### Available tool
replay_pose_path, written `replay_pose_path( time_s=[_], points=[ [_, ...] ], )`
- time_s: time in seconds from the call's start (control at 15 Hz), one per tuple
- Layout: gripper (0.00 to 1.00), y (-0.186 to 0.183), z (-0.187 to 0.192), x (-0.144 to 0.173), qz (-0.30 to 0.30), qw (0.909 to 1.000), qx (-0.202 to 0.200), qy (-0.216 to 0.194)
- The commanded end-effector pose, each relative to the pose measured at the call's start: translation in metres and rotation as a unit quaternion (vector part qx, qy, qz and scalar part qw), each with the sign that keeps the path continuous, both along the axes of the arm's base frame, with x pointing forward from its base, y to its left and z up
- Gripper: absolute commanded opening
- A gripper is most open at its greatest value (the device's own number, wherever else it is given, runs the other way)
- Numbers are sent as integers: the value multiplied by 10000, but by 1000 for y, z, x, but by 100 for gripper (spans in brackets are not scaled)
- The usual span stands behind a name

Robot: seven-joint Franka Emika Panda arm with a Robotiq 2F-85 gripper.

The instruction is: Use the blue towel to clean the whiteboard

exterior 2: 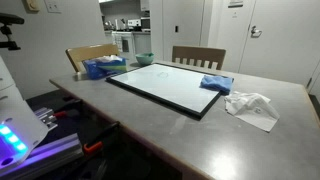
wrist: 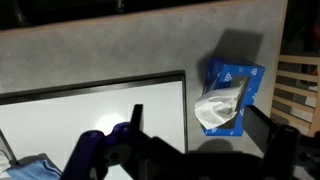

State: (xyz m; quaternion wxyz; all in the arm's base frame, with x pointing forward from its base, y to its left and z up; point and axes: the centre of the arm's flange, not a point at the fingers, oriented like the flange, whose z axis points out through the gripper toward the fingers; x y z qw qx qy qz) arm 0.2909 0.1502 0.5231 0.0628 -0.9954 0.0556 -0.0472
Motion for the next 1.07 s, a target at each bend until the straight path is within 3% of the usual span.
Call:
replay_pose_path(
  time_s=[0.0, 0.67, 0.87, 1.0],
  points=[
    [100, 0, 0, 0, 0, 10000, 0, 0],
    [100, -70, -11, 21, 352, 9993, 137, -30],
    [100, -98, -21, 26, 595, 9982, -64, 38],
    [100, -121, -30, 29, 752, 9962, -408, 164]
  ],
)
